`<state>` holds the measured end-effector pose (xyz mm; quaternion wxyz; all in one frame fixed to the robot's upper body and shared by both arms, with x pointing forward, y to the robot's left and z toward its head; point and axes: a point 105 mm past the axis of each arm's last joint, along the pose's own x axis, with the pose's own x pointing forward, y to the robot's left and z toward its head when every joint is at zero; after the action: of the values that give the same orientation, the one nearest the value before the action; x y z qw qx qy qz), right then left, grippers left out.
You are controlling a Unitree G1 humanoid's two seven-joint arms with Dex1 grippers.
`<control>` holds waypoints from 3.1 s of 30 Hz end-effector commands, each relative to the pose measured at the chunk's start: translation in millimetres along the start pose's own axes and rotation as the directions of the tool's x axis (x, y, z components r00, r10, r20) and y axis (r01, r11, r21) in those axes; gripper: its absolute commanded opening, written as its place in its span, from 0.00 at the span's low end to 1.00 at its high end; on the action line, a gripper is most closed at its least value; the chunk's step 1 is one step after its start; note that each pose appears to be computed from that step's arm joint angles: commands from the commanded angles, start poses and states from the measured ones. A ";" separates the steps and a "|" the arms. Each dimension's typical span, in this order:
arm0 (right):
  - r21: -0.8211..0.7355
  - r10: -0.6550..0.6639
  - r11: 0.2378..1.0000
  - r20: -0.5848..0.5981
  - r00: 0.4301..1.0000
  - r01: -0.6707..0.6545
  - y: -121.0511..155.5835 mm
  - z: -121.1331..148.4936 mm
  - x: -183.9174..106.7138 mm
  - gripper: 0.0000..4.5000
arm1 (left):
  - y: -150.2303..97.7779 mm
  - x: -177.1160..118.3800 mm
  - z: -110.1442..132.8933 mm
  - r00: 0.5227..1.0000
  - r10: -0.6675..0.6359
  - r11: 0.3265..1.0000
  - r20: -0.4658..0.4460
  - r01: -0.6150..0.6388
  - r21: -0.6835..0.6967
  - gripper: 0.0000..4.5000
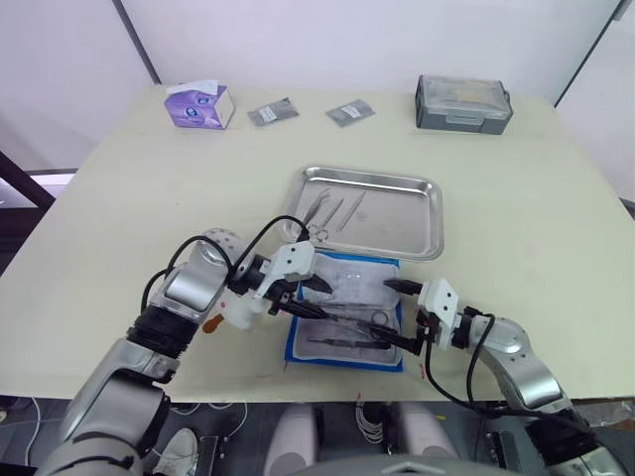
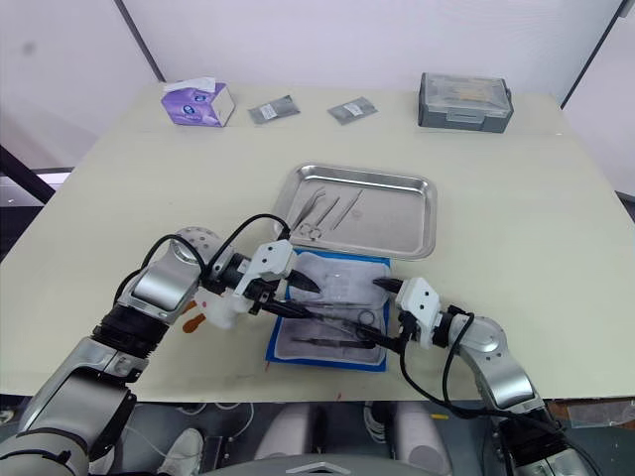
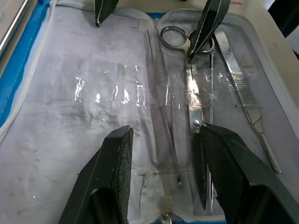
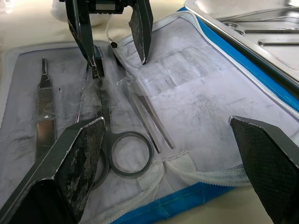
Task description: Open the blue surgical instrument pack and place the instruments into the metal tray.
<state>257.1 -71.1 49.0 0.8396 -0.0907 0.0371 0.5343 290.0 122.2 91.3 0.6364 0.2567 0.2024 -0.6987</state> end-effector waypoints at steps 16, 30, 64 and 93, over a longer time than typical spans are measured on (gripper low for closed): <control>0.107 0.021 0.994 -0.128 0.992 -0.007 13.4 -38.9 -1.0 1.00 | 0.4 5.4 -4.2 1.000 0.017 0.999 -0.004 -0.017 0.032 0.01; 0.112 0.013 0.994 -0.126 0.992 0.001 12.6 -39.0 -0.7 1.00 | 0.8 7.8 -0.8 1.000 0.004 1.000 0.012 -0.005 0.025 0.01; 0.112 0.013 0.994 -0.124 0.992 0.001 13.2 -38.3 -0.8 1.00 | 3.8 -1.6 -3.1 1.000 0.027 0.999 -0.004 -0.027 0.029 0.51; 0.111 0.017 0.994 -0.122 0.992 -0.003 14.2 -38.7 1.3 1.00 | 2.6 8.3 14.4 0.998 -0.059 0.998 0.014 0.059 0.036 0.00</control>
<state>257.9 -69.5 49.0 0.8433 -0.0859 0.0352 0.5293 292.1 112.0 88.6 0.6258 0.2487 0.2024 -0.7111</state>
